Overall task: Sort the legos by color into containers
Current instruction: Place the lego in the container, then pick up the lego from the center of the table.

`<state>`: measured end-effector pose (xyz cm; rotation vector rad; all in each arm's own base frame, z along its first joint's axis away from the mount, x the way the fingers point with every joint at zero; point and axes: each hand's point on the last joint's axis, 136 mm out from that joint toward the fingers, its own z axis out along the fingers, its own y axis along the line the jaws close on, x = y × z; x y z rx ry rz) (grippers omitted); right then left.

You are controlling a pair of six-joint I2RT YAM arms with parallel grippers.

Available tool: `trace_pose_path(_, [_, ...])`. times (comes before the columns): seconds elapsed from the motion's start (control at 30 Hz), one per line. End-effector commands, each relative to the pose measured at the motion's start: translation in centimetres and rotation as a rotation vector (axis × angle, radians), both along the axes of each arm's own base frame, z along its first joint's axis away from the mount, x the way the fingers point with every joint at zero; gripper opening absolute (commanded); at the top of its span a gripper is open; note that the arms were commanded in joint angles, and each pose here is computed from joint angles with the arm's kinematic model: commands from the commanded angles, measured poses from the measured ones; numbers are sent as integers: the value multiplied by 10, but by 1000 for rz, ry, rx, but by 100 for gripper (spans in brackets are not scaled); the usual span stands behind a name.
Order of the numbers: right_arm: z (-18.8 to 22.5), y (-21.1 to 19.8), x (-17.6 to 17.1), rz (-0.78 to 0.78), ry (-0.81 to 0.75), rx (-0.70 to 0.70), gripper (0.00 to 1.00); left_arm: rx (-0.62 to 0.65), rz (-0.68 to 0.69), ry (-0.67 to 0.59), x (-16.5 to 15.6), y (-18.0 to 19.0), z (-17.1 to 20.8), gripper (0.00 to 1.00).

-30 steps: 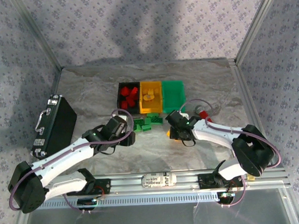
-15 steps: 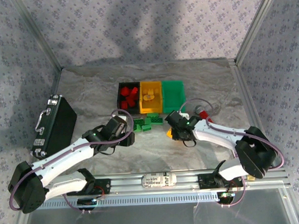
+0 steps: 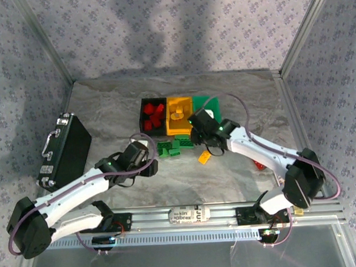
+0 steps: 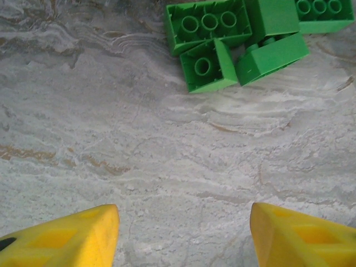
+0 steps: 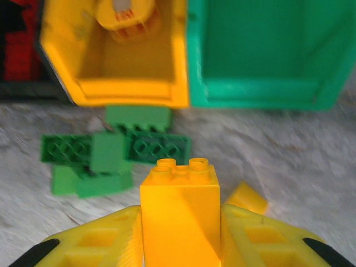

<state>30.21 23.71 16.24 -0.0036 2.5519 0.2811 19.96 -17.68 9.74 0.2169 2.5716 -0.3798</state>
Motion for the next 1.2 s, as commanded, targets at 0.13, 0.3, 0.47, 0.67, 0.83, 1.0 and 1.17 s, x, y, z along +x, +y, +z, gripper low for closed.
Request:
trace_pose_path(0.13, [18, 34, 47, 90, -6, -25, 37, -50, 44, 8, -14, 12, 0, 63])
trace_pose_path(0.3, [19, 47, 75, 99, -3, -27, 37, -60, 55, 14, -21, 18, -1, 62])
trace_pose_path(0.47, [-1, 48, 100, 85, 50, -44, 57, -67, 52, 11, -23, 18, 1, 63])
trace_pose_path(0.67, [-1, 49, 90, 85, 26, -40, 80, -66, 54, 8, -25, 18, 0, 62])
trace_pose_path(0.83, [-14, 32, 64, 53, 33, -53, 80, -70, 49, 6, -23, 14, -1, 62])
trace_pose_path(1.0, [-32, 13, 35, 31, 64, -87, 79, -55, 37, 11, -19, 9, -4, 62])
trace_pose_path(1.17, [-52, -1, 12, -8, 102, -107, 79, -56, 29, 19, -16, 3, -7, 62])
